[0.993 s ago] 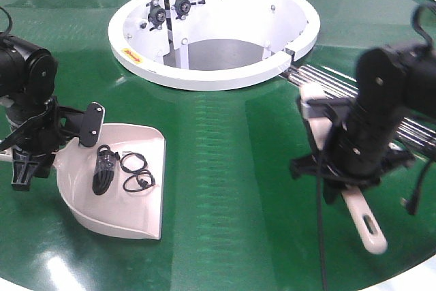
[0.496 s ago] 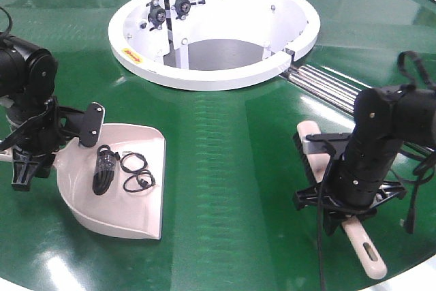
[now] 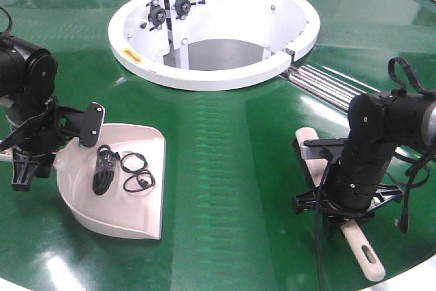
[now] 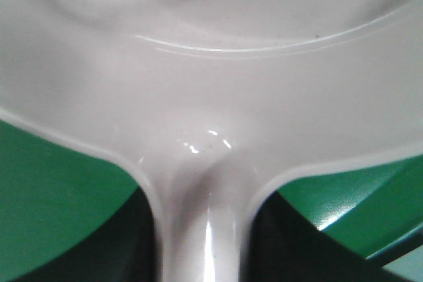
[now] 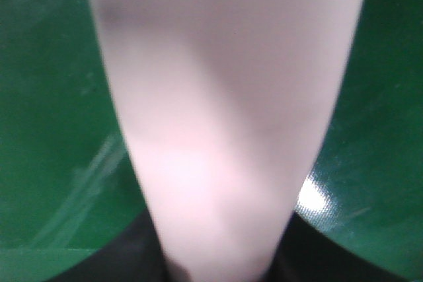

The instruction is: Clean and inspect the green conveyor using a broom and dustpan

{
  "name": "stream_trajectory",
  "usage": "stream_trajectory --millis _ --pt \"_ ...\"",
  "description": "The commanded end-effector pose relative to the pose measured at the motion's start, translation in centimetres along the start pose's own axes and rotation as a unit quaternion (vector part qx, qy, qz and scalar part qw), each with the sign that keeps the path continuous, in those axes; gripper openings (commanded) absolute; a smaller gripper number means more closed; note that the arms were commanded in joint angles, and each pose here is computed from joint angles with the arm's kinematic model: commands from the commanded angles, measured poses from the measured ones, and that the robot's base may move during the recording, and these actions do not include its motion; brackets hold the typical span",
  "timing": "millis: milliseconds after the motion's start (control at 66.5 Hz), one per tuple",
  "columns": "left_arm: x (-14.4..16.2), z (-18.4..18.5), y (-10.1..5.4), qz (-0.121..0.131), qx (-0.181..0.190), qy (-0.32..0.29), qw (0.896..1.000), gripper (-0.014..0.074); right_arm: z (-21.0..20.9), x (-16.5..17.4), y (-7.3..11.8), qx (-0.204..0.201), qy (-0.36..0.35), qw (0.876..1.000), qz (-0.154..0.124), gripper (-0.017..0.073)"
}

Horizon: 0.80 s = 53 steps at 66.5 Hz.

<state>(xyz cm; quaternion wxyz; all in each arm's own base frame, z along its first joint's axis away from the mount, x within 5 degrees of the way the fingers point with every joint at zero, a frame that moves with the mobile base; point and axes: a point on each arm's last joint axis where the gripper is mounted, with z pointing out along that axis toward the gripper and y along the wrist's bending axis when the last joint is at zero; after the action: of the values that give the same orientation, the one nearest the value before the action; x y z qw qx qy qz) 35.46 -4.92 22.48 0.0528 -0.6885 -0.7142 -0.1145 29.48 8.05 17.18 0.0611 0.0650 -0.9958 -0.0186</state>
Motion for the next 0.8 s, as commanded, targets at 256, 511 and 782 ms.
stream_trajectory --millis 256,511,782 --pt "0.09 -2.26 0.03 -0.003 -0.035 -0.012 0.999 -0.0006 -1.67 0.08 -0.16 0.000 -0.027 1.000 -0.005 -0.0001" --pt "0.09 -2.26 0.03 -0.003 -0.036 -0.013 0.999 -0.0006 -1.67 0.05 -0.16 0.000 -0.029 1.000 -0.005 -0.0001" --pt "0.08 -2.26 0.03 -0.003 -0.036 -0.013 0.999 -0.0006 -1.68 -0.11 -0.14 -0.002 -0.037 0.999 -0.004 -0.0001"
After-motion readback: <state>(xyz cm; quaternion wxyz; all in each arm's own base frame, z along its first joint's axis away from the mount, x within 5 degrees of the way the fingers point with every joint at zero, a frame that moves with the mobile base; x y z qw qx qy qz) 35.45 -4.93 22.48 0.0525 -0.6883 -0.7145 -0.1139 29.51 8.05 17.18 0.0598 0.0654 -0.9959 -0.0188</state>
